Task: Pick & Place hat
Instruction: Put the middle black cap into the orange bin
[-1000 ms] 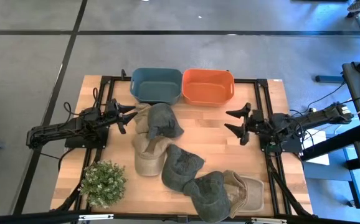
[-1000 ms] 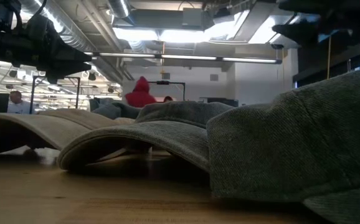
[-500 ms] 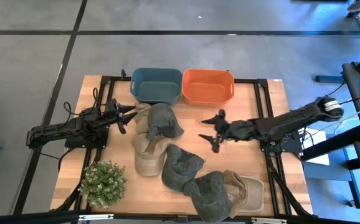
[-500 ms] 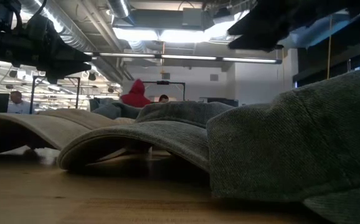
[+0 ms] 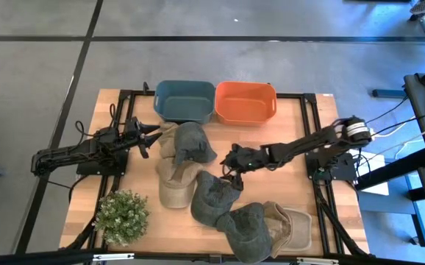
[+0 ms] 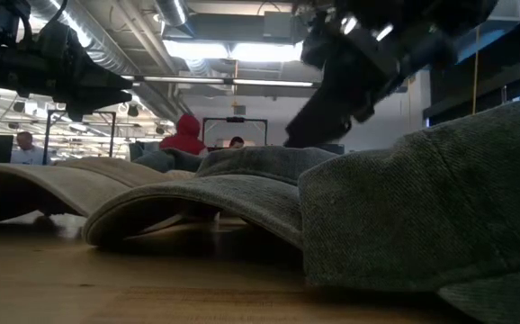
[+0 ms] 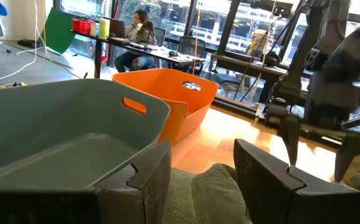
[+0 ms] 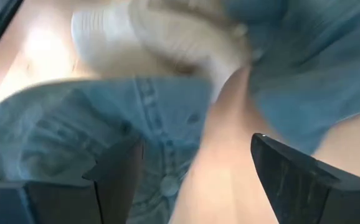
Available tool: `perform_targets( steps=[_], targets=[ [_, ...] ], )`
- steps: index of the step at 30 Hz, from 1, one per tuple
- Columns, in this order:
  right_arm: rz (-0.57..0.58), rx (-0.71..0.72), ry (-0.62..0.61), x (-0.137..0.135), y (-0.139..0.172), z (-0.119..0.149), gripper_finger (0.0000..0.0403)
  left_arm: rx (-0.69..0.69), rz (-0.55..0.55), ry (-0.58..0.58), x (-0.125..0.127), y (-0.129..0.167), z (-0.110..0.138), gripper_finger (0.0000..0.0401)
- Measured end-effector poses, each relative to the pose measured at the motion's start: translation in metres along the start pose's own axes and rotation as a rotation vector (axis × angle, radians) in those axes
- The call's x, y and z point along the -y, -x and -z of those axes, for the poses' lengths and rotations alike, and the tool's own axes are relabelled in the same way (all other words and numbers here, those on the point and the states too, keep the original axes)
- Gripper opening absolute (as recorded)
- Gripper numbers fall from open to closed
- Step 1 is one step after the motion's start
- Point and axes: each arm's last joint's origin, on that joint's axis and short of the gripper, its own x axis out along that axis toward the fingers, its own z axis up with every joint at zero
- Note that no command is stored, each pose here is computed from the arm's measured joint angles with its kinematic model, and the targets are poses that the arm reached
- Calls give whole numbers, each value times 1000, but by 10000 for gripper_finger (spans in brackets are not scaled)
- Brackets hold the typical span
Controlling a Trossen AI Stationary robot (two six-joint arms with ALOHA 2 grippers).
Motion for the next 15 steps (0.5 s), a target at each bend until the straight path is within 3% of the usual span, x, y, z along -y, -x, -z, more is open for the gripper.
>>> perform_targets(
  steps=[5, 15],
  targets=[
    [-67, -85, 6, 1, -20, 12, 296, 0, 0, 0, 0, 0, 0, 169],
    [-16, -192, 32, 6, -49, 41, 296, 0, 0, 0, 0, 0, 0, 169]
  ],
)
